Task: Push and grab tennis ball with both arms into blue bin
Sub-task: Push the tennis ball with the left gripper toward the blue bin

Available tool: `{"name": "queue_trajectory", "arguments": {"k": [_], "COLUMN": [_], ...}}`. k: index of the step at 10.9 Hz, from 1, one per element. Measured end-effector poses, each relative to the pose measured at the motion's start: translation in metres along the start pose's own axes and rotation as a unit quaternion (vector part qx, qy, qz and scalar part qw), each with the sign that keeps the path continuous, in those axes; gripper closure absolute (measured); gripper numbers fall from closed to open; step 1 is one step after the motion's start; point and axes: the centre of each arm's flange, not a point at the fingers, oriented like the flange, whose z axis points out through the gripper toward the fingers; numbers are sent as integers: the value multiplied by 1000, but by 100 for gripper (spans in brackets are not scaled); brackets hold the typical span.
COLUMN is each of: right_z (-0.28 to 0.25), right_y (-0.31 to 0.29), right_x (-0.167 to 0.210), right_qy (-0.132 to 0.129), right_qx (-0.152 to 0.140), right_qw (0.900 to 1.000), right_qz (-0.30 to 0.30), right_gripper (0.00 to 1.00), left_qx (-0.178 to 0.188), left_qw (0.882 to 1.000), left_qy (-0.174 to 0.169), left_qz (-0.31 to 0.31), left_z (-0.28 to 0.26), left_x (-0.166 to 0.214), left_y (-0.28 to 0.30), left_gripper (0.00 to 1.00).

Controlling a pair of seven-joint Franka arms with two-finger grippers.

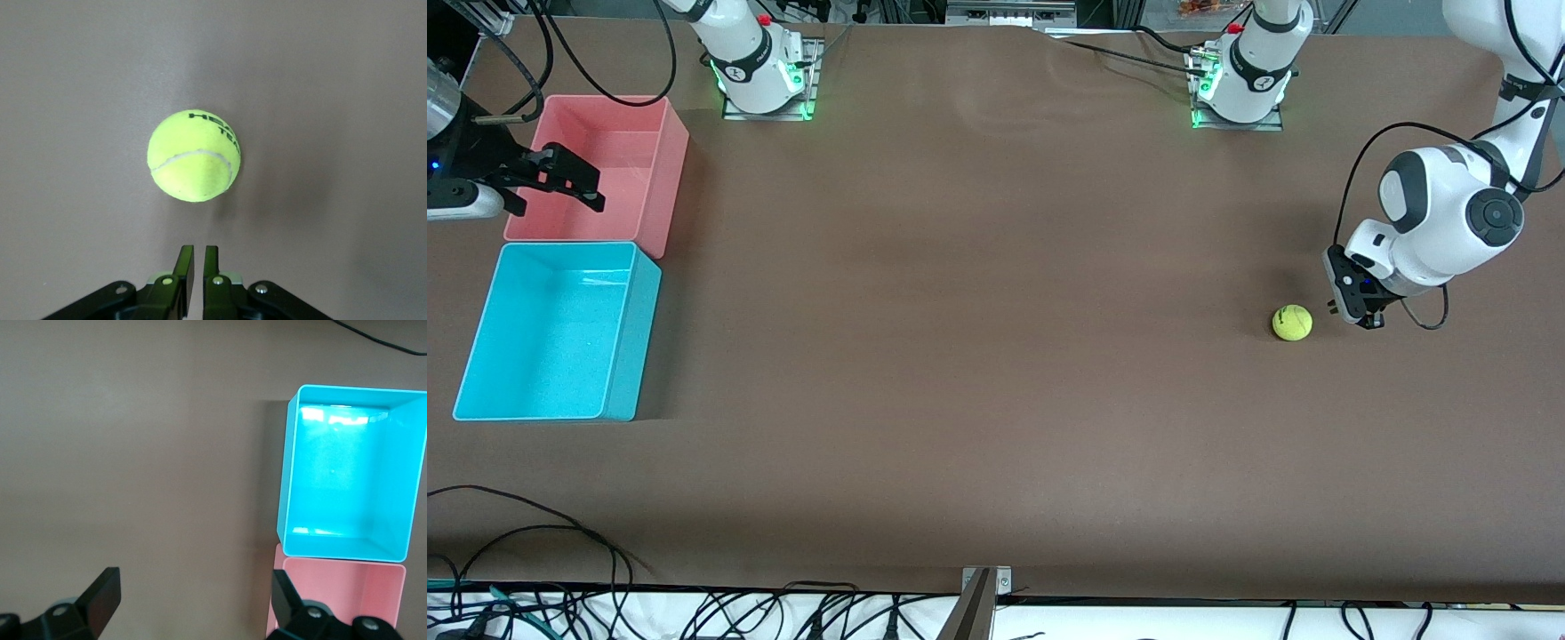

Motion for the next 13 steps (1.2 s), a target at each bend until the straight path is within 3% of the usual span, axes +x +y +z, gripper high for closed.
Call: {"name": "queue_trajectory", "arguments": {"k": [5,13], "right_z": [0,-1], "right_y": [0,-5], "right_x": [0,0], "right_qy": [0,1], "right_qx": [0,0], "right_qw": [1000,1000], "right_qz": [0,-5], "right_gripper": [0,0], "left_qx": [5,0], "left_qw": [1000,1000], "left_qy": [2,12], "left_qz": [22,17], "left_z": [21,51], "left_x": [-3,-7], "left_y": [-2,-7], "left_gripper": [92,91]}}
